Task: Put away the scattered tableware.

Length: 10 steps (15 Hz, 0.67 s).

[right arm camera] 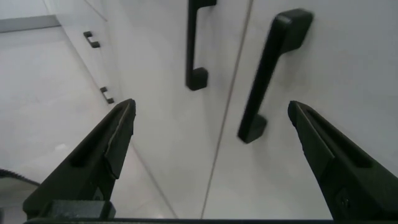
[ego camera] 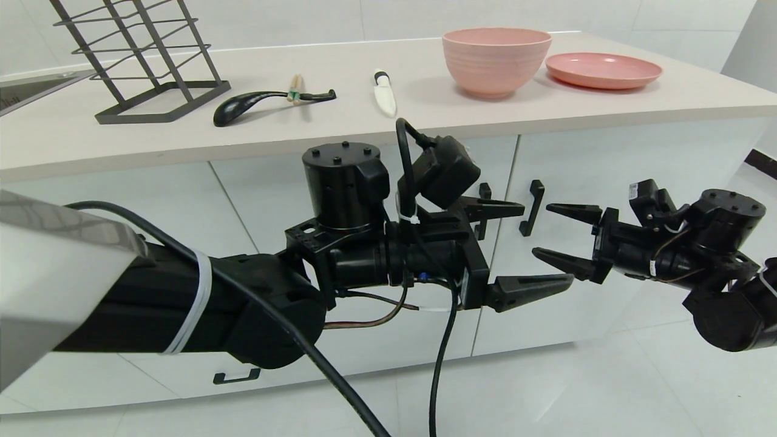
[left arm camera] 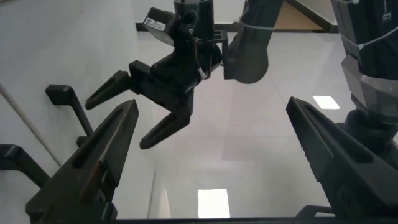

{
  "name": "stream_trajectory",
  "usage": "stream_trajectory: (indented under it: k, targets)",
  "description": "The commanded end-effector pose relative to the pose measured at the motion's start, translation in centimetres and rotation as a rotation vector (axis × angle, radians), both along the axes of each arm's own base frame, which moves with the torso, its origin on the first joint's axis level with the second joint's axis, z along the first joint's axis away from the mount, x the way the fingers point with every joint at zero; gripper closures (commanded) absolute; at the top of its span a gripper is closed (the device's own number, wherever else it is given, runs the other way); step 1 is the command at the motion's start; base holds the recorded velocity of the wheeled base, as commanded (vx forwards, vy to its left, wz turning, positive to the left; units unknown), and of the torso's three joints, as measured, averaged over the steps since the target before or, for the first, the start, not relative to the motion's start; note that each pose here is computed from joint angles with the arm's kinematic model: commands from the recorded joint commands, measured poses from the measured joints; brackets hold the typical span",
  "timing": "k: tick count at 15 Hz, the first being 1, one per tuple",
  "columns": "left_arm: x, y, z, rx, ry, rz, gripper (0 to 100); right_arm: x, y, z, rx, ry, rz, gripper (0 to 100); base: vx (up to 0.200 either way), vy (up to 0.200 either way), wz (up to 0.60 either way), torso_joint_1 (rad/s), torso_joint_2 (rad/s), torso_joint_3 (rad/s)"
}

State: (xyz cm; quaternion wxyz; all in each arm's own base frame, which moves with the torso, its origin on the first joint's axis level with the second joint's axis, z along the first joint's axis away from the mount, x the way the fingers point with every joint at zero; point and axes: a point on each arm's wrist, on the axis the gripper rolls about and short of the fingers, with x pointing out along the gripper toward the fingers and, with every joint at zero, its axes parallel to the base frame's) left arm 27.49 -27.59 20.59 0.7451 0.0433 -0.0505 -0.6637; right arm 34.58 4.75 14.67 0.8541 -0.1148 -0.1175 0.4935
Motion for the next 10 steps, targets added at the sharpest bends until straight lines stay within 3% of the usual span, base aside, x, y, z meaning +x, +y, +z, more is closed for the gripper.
stream_trajectory:
  k: [1, 10]
  targets:
    - [0.0, 0.6, 0.7, -0.012, -0.013, 0.011, 0, 1.3, 0.2, -0.3, 0.001, -0.011, 0.004, 0, 0.000, 0.000, 0.00, 0.000, 0.00, 0.000]
    - [0.8, 1.0, 0.3, -0.002, 0.002, 0.097, 0, 2.2, 1.6, 0.2, -0.003, -0.051, 0.086, 0, 0.000, 0.000, 0.00, 0.000, 0.00, 0.000]
